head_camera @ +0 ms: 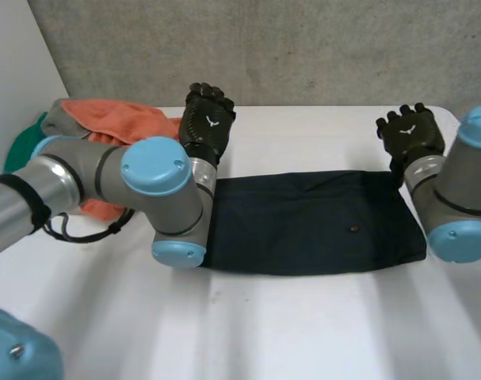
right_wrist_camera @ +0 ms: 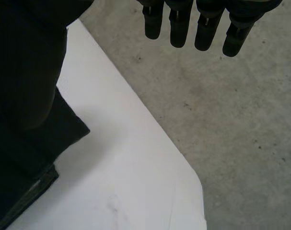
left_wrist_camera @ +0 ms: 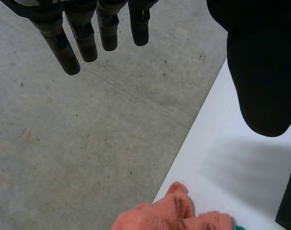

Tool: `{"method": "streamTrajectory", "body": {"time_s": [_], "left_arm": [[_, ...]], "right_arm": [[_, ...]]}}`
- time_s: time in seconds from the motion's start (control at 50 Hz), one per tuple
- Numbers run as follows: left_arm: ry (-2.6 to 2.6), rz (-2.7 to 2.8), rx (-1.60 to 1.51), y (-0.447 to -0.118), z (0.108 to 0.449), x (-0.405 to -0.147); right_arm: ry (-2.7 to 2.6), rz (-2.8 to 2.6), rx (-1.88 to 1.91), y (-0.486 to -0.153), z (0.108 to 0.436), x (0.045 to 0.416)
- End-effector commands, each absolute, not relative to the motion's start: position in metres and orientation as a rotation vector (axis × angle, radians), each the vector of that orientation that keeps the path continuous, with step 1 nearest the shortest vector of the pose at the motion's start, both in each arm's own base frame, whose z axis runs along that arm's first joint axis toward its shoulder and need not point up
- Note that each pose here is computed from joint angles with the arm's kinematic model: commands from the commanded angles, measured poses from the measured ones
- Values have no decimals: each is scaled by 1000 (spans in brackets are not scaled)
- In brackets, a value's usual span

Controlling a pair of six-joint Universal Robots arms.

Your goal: Fold the laundry.

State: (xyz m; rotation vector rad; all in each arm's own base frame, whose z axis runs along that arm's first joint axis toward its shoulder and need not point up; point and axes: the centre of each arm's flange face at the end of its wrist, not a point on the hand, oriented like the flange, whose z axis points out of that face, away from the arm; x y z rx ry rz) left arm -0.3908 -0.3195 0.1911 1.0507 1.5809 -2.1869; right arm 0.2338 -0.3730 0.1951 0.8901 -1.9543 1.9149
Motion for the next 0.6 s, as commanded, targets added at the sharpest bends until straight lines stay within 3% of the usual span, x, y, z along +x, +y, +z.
{"method": "streamTrajectory", "body": {"time_s": [0.02,0.18,0.38,0.48,0.6], "left_arm": [[1669,-2127,1087,-284,201,-363],[1834,-2102,1126,-246,185,-346],[1905,-2093,1122,-240,175,-344],[1901,-2098,1108,-242,179,-342],[1878,-2132,1057,-242,197,-336]], "right_arm": [[-2283,1758,989,-321,204,209],[-2556,1614,995,-296,170,192],[-2512,1636,962,-311,142,187],[-2432,1587,838,-324,147,161],[-2212,1551,870,-328,176,137]]}}
